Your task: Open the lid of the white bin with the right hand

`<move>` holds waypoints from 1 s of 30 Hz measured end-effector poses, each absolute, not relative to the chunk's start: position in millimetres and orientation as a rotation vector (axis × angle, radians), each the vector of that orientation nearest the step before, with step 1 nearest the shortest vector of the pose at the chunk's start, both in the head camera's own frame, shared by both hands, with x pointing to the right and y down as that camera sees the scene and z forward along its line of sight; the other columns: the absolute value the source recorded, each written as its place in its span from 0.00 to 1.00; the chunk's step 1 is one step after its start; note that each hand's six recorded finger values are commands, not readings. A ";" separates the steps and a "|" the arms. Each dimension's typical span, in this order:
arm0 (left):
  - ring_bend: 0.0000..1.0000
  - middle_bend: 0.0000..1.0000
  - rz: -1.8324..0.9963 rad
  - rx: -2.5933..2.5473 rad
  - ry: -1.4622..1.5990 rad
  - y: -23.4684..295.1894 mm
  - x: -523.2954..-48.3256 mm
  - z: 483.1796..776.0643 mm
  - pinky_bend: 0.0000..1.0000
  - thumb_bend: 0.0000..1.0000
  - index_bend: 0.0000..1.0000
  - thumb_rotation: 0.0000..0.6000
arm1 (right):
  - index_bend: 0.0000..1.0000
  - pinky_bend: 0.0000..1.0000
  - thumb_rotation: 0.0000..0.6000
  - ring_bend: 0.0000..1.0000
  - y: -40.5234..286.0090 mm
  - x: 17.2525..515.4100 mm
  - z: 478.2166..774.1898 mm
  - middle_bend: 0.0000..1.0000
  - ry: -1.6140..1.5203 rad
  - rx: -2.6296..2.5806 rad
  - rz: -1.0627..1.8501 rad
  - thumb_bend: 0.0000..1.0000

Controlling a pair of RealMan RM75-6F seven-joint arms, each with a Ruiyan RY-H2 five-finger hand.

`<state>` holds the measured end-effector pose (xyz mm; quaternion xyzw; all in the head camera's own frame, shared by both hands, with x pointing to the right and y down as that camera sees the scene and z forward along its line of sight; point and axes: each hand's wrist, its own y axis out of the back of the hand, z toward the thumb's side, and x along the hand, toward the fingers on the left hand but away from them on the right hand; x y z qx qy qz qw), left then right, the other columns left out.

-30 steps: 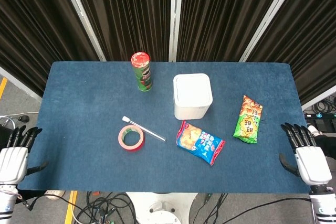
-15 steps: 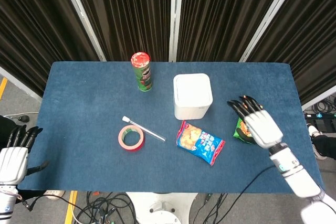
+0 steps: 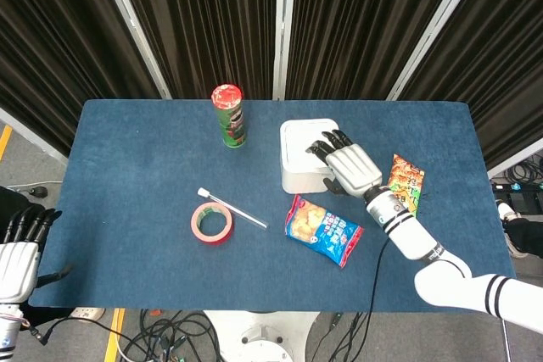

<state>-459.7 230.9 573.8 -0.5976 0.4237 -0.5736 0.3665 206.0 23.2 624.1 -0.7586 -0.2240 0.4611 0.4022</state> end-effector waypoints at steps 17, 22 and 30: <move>0.01 0.13 -1.469 -1.540 1.099 232.7 -463.2 575.4 0.00 0.00 0.15 1.00 | 0.14 0.00 1.00 0.00 24.3 214.4 608.3 0.12 -0.666 -1.856 1.155 0.32; 0.01 0.13 -1.462 -1.549 1.096 230.5 -462.5 577.8 0.00 0.00 0.15 1.00 | 0.08 0.00 1.00 0.00 34.1 254.2 579.6 0.07 -0.775 -1.746 1.142 0.32; 0.01 0.13 -1.465 -1.557 1.098 230.2 -463.6 582.0 0.00 0.00 0.15 1.00 | 0.02 0.00 1.00 0.00 99.3 338.7 565.0 0.05 -0.890 -1.655 1.261 0.32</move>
